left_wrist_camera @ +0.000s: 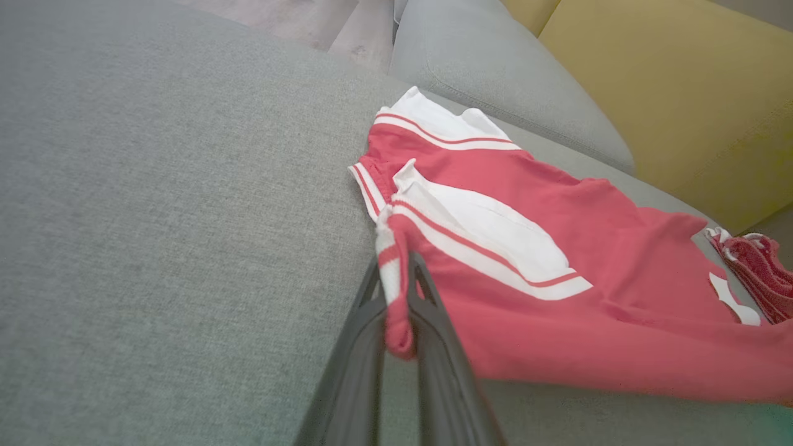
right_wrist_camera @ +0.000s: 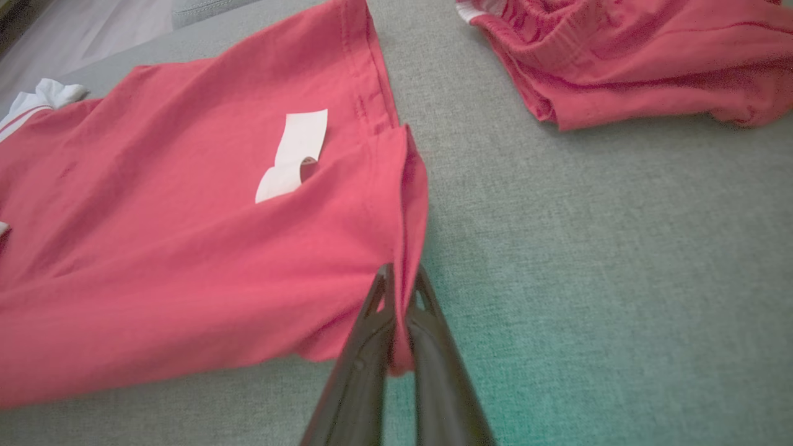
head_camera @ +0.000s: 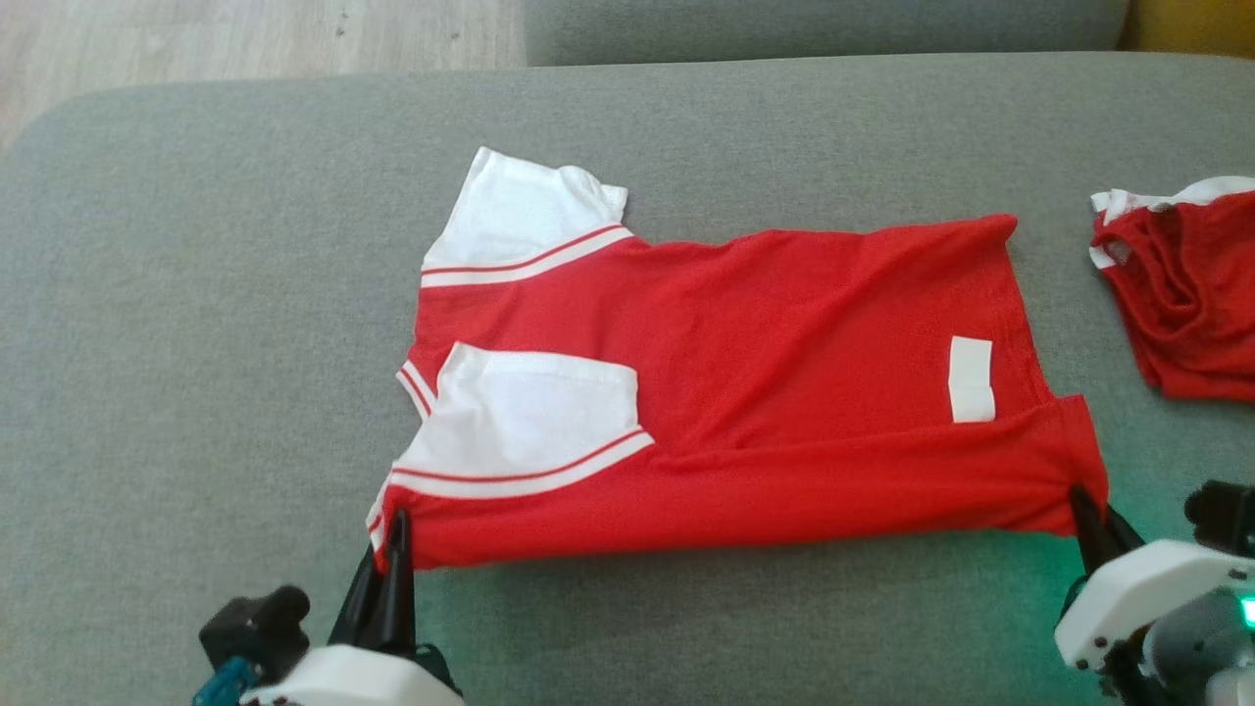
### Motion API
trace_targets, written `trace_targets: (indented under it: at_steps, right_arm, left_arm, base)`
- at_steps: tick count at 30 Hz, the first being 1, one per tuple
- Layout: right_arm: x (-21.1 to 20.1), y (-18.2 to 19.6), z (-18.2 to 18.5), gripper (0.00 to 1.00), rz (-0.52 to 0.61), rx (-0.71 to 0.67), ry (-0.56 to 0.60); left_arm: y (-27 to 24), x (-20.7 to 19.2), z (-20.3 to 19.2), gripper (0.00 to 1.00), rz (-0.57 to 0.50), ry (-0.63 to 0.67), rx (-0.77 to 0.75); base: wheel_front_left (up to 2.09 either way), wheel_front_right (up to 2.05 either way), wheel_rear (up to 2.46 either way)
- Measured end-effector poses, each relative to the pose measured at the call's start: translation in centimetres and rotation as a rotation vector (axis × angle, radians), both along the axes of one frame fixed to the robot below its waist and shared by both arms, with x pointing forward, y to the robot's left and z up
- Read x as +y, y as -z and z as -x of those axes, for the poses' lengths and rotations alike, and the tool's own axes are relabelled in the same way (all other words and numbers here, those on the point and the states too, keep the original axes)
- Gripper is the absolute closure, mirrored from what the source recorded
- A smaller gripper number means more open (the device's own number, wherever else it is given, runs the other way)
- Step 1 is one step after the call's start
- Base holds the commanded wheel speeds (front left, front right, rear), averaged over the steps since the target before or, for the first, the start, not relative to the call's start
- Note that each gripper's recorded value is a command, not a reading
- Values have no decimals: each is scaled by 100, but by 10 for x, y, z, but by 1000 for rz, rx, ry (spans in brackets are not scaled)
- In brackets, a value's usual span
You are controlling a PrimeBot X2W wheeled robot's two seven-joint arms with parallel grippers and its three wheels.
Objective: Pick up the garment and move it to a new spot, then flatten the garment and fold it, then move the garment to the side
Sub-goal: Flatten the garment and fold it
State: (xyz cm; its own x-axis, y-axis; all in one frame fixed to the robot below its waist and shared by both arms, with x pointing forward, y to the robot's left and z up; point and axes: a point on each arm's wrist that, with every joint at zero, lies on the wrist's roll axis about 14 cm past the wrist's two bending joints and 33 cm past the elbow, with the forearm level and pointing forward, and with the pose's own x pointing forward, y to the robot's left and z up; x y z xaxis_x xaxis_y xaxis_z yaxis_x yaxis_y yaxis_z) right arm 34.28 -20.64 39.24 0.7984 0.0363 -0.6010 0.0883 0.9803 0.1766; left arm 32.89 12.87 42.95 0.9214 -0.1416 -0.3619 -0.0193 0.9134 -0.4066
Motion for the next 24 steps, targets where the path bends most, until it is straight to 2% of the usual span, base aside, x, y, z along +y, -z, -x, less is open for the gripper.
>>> trace_targets:
  at_steps: [1, 2, 3, 4, 5, 6, 7, 8, 9, 16, 20, 21, 24]
  right_arm:
    - [0, 1, 2, 100, -4, -2, 4]
    - [-1, 2, 3, 94, -9, -4, 9]
    - [-1, 3, 5, 71, -14, -4, 13]
    - [-1, 6, 7, 27, -12, 2, 14]
    - [-1, 8, 9, 0, -13, 5, 17]
    - [-2, 9, 10, 0, -13, 5, 21]
    - [-2, 11, 12, 0, -14, 7, 24]
    - [-3, 11, 13, 0, -14, 7, 28]
    - [-5, 11, 13, 0, -13, 4, 33]
    - [-20, -1, 9, 0, 24, -53, 70]
    - [-24, -18, -6, 0, 52, -119, 69]
    - [-24, -18, -6, 0, 52, -119, 69]
    - [-20, -37, -31, 0, 68, -188, 52]
  left_arm:
    - [3, 0, 2, 100, 0, -1, 10]
    - [5, 0, 3, 100, -2, -3, 18]
    - [7, 1, 5, 100, -5, -5, 29]
    - [10, 1, 7, 100, -5, -5, 39]
    - [13, 1, 9, 100, -2, -6, 51]
    - [17, 1, 10, 98, -2, -4, 67]
    - [19, 1, 11, 68, -3, -2, 74]
    - [19, 1, 11, 50, -5, -1, 75]
    - [19, 1, 11, 0, -6, 0, 75]
    - [10, 5, 3, 0, -53, 29, 32]
    - [-24, 12, -40, 0, -142, 96, -84]
    - [-24, 12, -40, 0, -142, 96, -84]
    - [-65, 19, -86, 0, -231, 155, -205]
  base:
    - [0, 0, 0]
    - [0, 0, 0]
    - [0, 0, 0]
    - [0, 0, 0]
    - [0, 0, 0]
    - [0, 0, 0]
    - [0, 0, 0]
    - [0, 0, 0]
    - [0, 0, 0]
    - [0, 0, 0]
    - [0, 0, 0]
    - [0, 0, 0]
    - [0, 0, 0]
